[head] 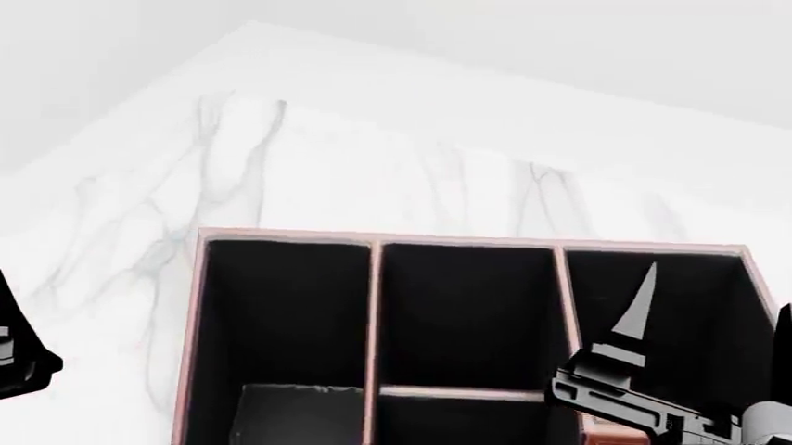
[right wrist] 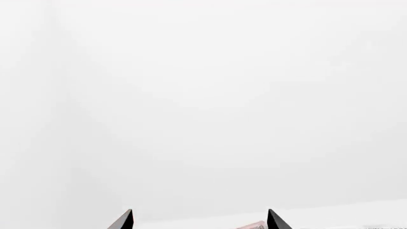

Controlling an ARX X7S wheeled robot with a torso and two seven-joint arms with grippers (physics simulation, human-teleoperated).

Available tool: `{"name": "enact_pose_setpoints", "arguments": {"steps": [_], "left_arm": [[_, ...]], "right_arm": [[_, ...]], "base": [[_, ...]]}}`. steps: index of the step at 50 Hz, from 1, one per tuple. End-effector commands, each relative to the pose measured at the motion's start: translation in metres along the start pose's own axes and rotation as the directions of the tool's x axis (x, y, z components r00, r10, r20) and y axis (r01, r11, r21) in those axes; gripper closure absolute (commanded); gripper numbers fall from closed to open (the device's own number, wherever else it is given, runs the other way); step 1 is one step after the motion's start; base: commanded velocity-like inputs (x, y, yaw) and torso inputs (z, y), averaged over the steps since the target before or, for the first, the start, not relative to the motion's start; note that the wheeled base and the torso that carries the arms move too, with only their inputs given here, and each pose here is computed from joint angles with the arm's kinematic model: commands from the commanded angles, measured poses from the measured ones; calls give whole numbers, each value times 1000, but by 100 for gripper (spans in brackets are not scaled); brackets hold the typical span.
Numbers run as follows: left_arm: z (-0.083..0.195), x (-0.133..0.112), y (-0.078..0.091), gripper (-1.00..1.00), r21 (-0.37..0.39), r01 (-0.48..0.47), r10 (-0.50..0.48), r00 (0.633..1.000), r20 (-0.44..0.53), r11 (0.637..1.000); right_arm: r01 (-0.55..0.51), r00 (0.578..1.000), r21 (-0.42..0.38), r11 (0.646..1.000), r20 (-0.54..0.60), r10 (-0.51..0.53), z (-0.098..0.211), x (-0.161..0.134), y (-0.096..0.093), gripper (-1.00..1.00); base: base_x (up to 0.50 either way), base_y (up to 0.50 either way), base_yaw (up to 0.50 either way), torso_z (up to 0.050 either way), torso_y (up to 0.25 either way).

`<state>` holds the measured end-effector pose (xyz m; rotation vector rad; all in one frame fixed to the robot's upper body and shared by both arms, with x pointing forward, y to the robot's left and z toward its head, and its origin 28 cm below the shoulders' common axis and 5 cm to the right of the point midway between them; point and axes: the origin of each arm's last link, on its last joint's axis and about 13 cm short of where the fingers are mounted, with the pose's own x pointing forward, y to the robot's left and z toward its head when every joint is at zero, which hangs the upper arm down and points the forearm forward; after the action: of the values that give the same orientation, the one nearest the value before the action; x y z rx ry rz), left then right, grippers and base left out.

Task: Pick up the book and place it in the front compartment of the caddy.

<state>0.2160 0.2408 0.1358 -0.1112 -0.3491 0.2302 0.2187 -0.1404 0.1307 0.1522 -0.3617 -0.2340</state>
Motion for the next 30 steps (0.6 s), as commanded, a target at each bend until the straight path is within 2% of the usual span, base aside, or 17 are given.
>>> {"name": "enact_pose_setpoints", "arguments": {"steps": [1,5,6,8,10,12,13,17,21,24,25,26,28,29,30], "left_arm": [[-3,0,0,-100,-7,6,-6,999,-33,1000],[-6,1,1,-100,-16,32,-34,995,-96,999],[-8,1,1,-100,9,62,-60,992,-108,998],[-8,0,1,-100,6,88,-87,988,-126,996],[-7,2,2,-100,35,118,-111,983,-148,992],[-4,3,5,-100,4,174,-171,970,-175,985],[-6,2,5,-100,6,222,-216,954,-206,975],[-11,1,5,-100,58,288,-268,936,-231,956],[-7,0,4,-100,98,404,-367,892,-263,910],[-4,-4,1,-100,114,525,-466,821,-331,844],[1,-12,-4,-100,69,669,-598,702,-387,740],[3,-16,-5,-100,59,712,-640,661,-392,699],[5,-21,-7,-100,6,758,-682,589,-434,652],[5,-22,-7,-100,-5,770,-690,568,-448,638],[15,-20,-33,-100,-127,864,-802,386,-456,488]], "right_arm": [[28,1000,-4,1000,-9,-28,-2,2,-1,-100],[26,999,4,1000,-30,-26,-3,3,-2,-100],[27,999,-2,1000,-33,-27,-4,3,-2,-100],[28,999,-2,1000,-35,-28,-5,3,-3,-100],[30,999,-4,1000,-36,-30,-5,3,-4,-100],[32,999,-4,999,-36,-32,-4,3,-4,-100],[34,999,-4,999,-37,-34,-4,4,-5,-100],[49,998,-3,999,-36,-49,-3,5,-8,-100],[74,997,-20,997,-20,-74,2,8,-12,-100],[82,996,-48,995,-11,-83,2,9,-16,-100],[96,995,-63,993,-3,-96,7,11,-19,-100],[104,995,-67,992,-2,-104,6,11,-20,-100],[112,994,-76,991,2,-113,7,13,-21,-100],[115,993,-79,990,3,-115,8,13,-22,-100],[154,988,-99,983,44,-150,11,14,-28,-100]], "base": [[-202,457,0,0,0],[0,0,0,0,0],[0,0,0,0,0],[0,0,0,0,0],[0,0,0,0,0],[0,0,0,0,0],[0,0,0,0,0],[0,0,0,0,0],[0,0,0,0,0],[0,0,0,0,0],[0,0,0,0,0],[0,0,0,0,0],[0,0,0,0,0],[0,0,0,0,0],[0,0,0,0,0]]}}
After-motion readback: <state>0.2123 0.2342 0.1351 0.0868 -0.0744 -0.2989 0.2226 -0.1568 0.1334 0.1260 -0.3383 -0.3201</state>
